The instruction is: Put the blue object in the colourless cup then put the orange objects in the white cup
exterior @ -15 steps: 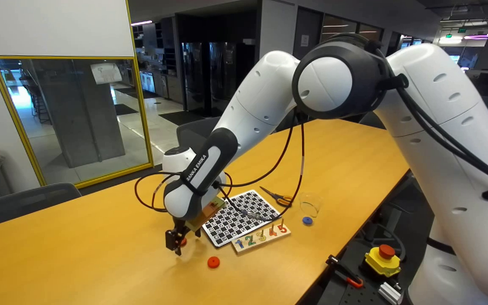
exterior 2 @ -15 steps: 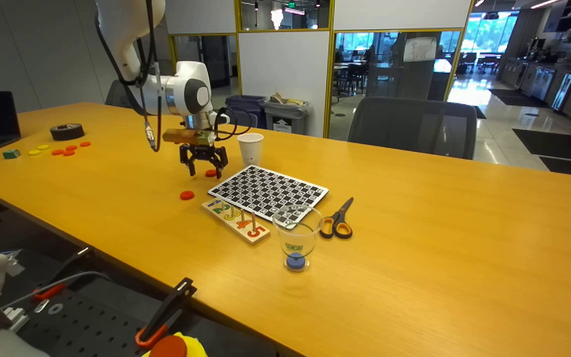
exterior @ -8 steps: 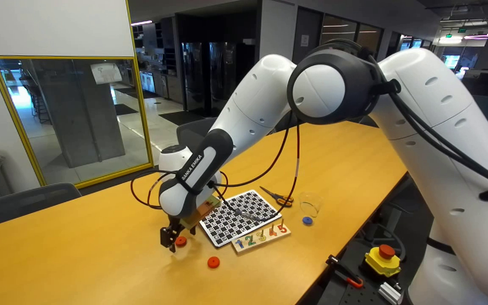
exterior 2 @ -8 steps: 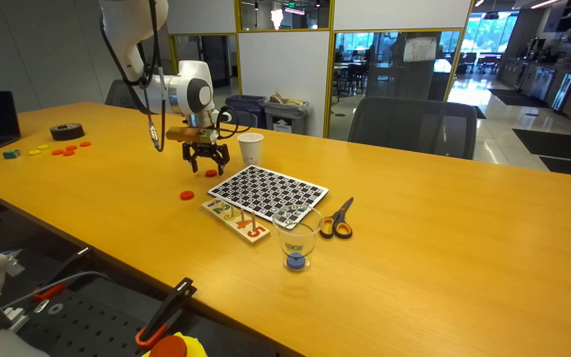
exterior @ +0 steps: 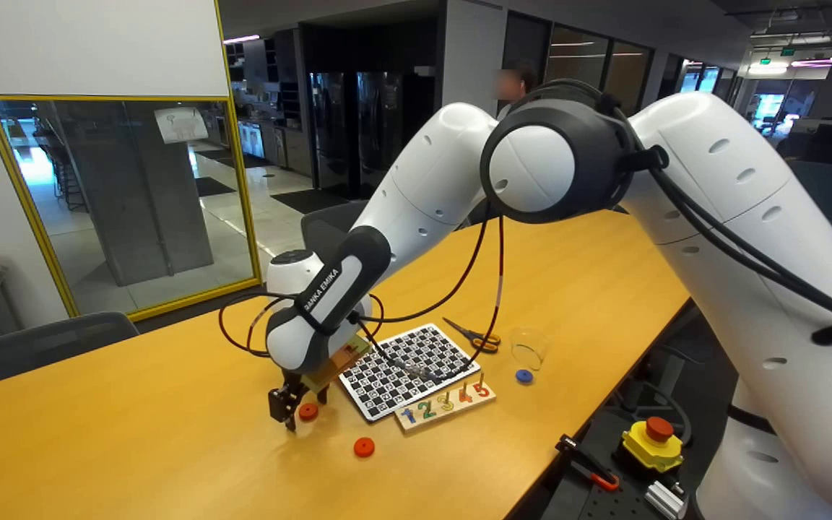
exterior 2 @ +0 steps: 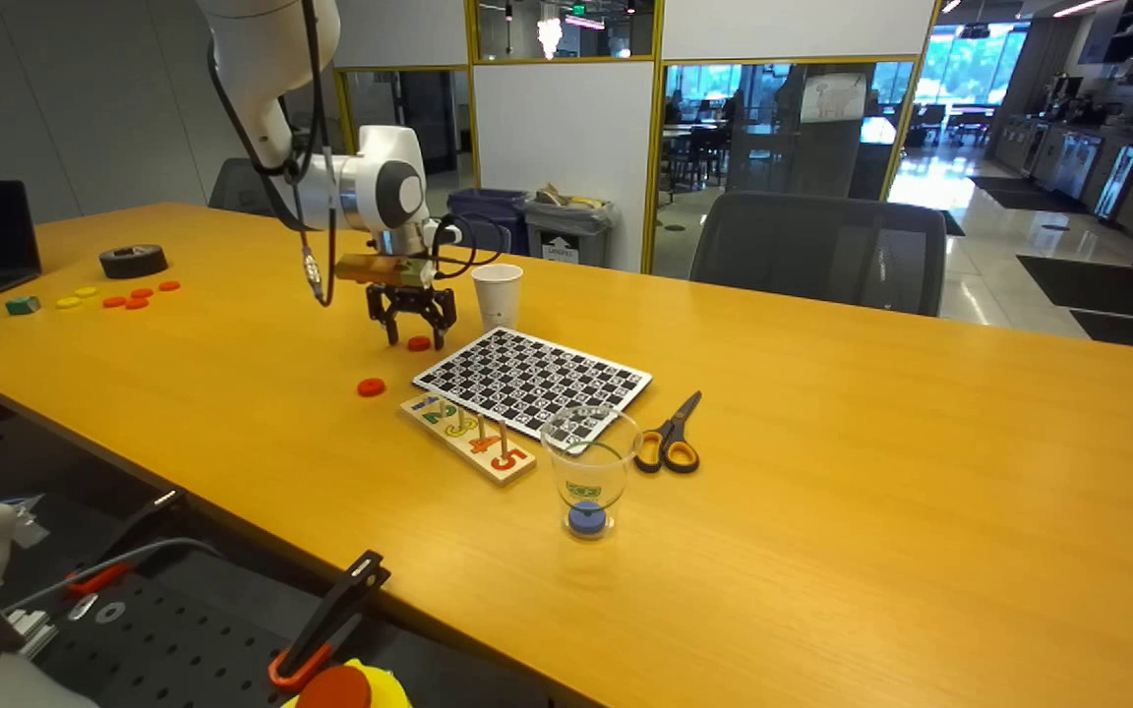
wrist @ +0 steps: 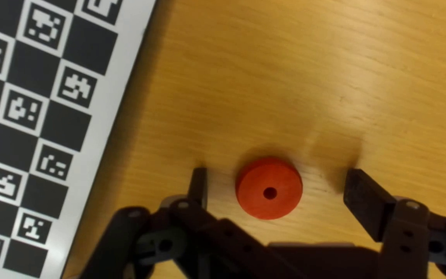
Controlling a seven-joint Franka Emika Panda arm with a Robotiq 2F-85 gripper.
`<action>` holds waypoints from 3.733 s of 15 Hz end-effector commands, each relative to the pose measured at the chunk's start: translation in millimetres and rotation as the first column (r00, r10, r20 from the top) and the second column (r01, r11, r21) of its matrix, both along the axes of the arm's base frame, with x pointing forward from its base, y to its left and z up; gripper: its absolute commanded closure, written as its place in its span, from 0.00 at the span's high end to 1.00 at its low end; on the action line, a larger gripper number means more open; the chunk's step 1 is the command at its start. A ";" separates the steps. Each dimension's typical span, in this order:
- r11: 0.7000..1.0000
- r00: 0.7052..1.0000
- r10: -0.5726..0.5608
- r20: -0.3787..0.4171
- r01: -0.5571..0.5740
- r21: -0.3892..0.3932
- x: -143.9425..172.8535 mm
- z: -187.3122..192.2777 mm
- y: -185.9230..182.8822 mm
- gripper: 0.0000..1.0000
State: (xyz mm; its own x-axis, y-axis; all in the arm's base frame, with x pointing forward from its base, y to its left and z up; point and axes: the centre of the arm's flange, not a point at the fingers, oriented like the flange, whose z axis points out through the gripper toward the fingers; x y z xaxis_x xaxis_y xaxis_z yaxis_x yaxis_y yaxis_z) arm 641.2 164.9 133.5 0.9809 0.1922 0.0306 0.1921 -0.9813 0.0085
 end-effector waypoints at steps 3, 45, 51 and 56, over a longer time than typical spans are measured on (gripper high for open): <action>1.000 1.000 -0.009 0.006 0.009 0.015 10.0 7.6 1.6 0.42; 0.972 0.947 -0.196 0.256 0.222 -0.080 -6.3 171.4 -85.8 1.00; 0.991 0.988 -0.121 0.096 0.126 -0.038 -90.2 148.1 -80.5 1.00; 0.991 0.991 -0.130 0.013 0.130 -0.019 -136.1 100.0 -74.7 1.00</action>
